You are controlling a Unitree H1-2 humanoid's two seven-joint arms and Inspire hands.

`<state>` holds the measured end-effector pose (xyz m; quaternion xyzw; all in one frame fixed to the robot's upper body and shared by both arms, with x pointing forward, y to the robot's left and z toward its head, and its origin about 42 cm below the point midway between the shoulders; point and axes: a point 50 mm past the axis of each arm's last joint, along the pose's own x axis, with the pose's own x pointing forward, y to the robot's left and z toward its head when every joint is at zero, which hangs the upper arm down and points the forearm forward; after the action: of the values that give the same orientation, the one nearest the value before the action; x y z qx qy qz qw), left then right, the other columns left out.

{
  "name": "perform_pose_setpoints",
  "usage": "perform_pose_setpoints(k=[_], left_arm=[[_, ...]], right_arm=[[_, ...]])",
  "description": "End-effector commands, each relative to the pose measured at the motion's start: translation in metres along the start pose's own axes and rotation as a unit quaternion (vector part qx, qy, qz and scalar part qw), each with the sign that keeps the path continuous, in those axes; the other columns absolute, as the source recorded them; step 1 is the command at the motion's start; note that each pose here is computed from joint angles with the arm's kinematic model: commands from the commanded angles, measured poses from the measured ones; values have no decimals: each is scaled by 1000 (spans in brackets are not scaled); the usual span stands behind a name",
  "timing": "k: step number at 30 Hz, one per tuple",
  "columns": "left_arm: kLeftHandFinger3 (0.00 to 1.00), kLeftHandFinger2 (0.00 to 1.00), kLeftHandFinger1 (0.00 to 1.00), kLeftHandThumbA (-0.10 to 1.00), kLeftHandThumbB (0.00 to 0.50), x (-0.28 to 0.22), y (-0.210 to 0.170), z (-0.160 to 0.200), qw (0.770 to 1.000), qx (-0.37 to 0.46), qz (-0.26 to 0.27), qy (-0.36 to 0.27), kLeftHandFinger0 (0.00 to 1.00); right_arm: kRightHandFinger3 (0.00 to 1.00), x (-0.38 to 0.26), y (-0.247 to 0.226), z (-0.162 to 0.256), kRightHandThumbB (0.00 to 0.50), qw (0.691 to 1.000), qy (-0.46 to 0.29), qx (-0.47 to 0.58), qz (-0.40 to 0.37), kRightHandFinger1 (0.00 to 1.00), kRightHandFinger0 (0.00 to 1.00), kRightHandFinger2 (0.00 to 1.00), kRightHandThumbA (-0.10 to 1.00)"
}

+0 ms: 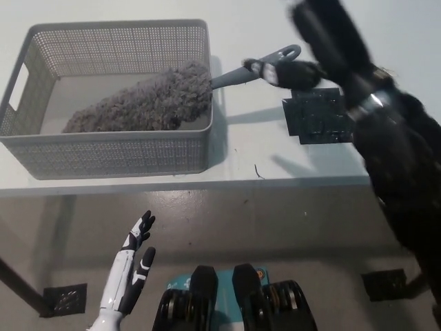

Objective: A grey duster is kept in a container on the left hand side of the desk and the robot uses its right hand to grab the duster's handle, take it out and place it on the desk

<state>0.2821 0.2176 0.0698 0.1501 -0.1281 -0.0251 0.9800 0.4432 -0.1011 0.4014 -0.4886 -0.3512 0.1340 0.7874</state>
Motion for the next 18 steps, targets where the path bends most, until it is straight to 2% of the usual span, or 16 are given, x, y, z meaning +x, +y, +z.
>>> perform_pose_setpoints(k=[1,8,11,15,18], left_arm=[[1000,1000,1000,1000,152,0,0,6,1000,-7,1,-23,1000],[1000,1000,1000,1000,149,-2,1,6,1000,-6,-6,-24,1000],[1000,1000,1000,1000,129,-2,1,6,1000,-5,-11,-24,1000],[1000,1000,1000,1000,146,-2,1,5,1000,-4,-16,-23,1000],[1000,1000,1000,1000,139,-2,1,5,1000,-3,-19,-23,1000]], right_arm=[[1000,61,-7,-2,500,985,80,-139,70,1000,1000,1000,908],[1000,86,17,-21,500,970,139,-149,134,1000,1000,1000,927],[1000,94,23,-24,500,961,169,-141,169,1000,1000,1000,906],[1000,99,30,-27,500,949,195,-136,208,1000,1000,1000,894],[1000,102,35,-29,500,940,211,-135,233,1000,1000,1000,895]])
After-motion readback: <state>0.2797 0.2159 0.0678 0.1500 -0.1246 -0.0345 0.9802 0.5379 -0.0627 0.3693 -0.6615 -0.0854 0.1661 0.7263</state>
